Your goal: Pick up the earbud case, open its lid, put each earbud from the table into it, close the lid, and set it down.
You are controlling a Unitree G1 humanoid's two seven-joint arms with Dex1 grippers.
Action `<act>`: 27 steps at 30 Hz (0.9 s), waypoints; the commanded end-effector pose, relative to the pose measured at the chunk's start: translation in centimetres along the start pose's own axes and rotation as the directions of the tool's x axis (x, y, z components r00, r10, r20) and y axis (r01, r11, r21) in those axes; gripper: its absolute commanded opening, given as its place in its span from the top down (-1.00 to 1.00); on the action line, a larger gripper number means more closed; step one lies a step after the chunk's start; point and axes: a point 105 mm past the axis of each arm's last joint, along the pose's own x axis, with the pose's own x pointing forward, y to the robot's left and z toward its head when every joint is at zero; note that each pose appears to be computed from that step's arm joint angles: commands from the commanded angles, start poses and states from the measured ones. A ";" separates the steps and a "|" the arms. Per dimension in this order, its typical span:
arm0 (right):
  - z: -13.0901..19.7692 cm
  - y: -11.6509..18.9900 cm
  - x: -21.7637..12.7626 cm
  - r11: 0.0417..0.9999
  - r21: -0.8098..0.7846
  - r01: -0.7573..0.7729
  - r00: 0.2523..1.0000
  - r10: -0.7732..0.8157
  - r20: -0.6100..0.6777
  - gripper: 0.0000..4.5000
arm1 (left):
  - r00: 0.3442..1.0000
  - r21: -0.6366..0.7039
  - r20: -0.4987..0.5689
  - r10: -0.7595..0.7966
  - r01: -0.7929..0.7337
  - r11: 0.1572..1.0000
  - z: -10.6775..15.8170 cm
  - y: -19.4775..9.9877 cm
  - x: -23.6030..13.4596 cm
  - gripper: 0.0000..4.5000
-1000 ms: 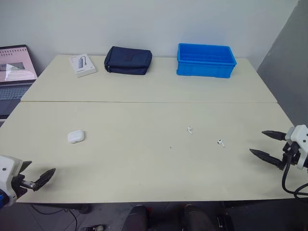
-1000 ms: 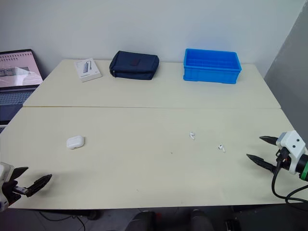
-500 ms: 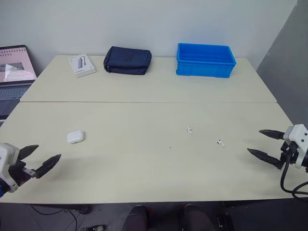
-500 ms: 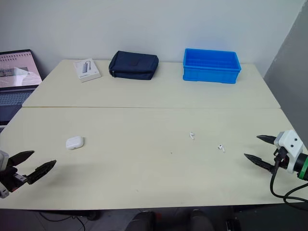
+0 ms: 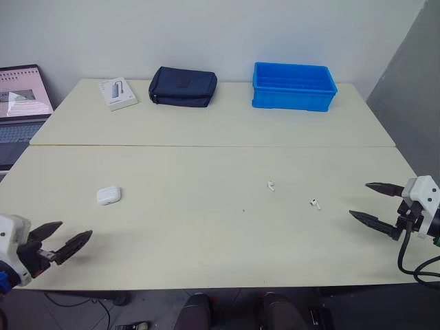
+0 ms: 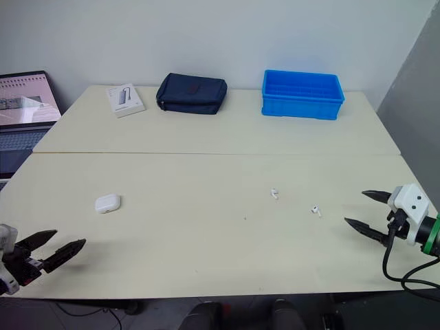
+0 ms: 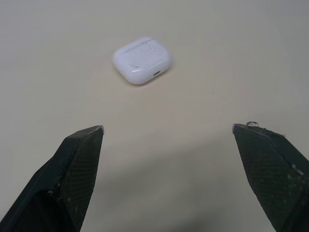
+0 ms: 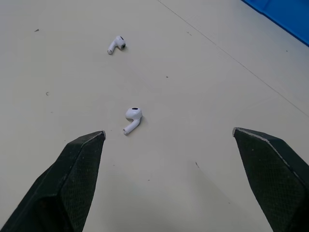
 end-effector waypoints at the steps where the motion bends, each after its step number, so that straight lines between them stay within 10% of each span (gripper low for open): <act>1: 1.0 -0.2 0.0 0.999 -0.049 -0.007 1.000 0.008 0.015 -0.97 | 0.999 -0.030 0.028 0.043 -0.043 0.999 0.6 -0.1 -0.2 -1.00; 27: 15.3 7.1 9.8 0.861 -0.212 -0.461 0.831 0.504 0.238 -0.97 | 0.942 -0.180 -0.004 0.337 -0.332 0.926 -1.1 -1.7 10.8 -1.00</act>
